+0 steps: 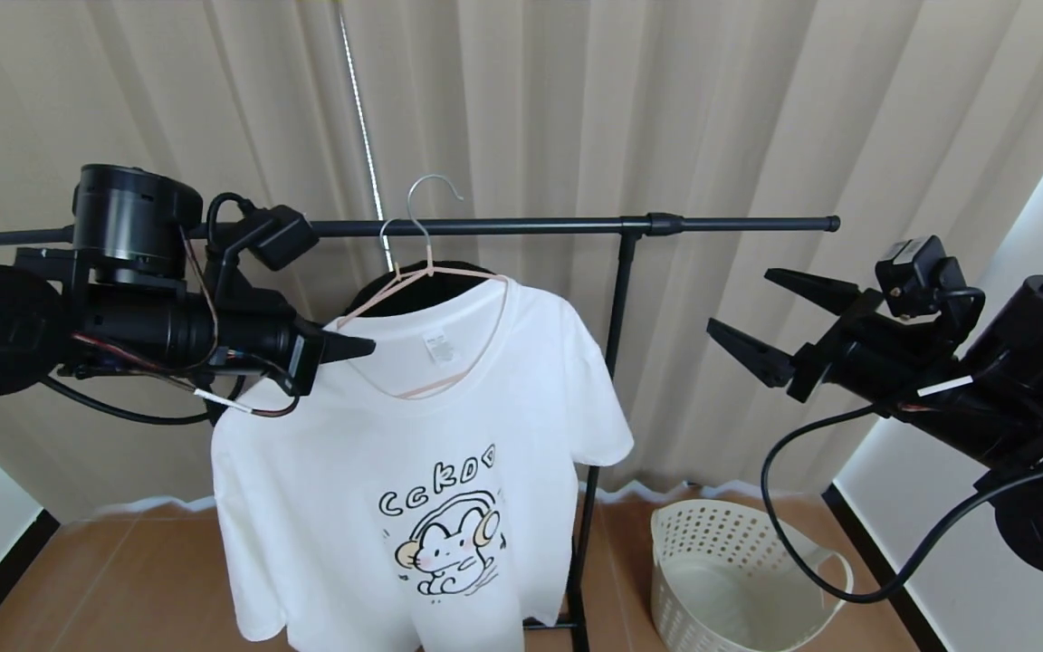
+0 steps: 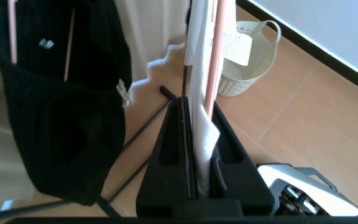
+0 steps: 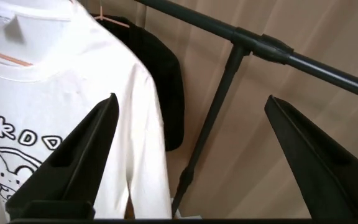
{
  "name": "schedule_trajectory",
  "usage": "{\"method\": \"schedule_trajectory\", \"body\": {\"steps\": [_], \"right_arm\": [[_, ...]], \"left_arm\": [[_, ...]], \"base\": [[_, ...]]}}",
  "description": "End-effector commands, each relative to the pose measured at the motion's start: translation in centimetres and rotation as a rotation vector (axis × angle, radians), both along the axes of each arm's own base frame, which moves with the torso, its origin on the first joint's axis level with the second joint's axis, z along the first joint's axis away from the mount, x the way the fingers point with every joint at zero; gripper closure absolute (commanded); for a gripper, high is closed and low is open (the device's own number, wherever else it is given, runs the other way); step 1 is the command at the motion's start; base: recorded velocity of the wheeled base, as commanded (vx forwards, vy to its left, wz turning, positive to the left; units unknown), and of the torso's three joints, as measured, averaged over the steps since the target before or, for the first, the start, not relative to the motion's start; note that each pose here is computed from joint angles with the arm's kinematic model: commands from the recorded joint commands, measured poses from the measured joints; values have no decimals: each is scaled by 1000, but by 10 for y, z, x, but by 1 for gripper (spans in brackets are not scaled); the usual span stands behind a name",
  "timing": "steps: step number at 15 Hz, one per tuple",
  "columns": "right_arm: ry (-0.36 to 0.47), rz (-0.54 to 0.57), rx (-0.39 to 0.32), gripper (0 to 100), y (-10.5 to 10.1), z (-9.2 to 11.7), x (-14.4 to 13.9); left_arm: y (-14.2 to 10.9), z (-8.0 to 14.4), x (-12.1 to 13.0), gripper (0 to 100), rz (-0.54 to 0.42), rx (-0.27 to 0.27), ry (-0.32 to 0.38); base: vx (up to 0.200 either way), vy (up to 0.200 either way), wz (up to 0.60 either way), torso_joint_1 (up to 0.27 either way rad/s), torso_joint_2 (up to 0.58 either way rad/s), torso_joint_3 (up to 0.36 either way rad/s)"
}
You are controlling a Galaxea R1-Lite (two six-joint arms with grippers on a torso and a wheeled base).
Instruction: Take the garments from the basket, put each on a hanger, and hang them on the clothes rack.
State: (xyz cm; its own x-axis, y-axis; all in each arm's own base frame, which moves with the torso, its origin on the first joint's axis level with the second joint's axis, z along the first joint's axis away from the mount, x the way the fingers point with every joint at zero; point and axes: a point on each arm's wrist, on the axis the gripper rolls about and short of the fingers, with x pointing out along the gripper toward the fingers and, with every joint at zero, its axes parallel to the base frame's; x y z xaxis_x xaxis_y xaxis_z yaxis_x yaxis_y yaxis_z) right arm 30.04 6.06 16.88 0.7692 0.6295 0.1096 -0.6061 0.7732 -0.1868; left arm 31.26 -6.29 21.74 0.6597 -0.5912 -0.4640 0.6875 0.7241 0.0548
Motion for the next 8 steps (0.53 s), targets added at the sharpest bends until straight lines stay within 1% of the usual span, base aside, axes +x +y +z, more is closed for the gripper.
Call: {"method": "schedule_trajectory", "body": {"steps": [1,2,3,4,6,8], "right_arm": [[-14,0,3,0,0,4,-2],[-11,0,2,0,0,4,-2],[-11,0,2,0,0,4,-2],[-10,0,2,0,0,3,-2],[-8,0,0,0,0,2,-3],[-5,0,0,0,0,1,-3]], "left_arm": [[-11,-16,14,100,49,4,40],[-17,-21,21,100,103,0,46],[-20,-23,24,100,125,-3,43],[-28,-31,35,100,184,-13,39],[-40,-42,49,100,231,-20,23],[-47,-51,63,100,253,-22,-3]], "base": [[0,0,0,0,0,0],[0,0,0,0,0,0],[0,0,0,0,0,0],[0,0,0,0,0,0],[0,0,0,0,0,0],[0,0,0,0,0,0]]}}
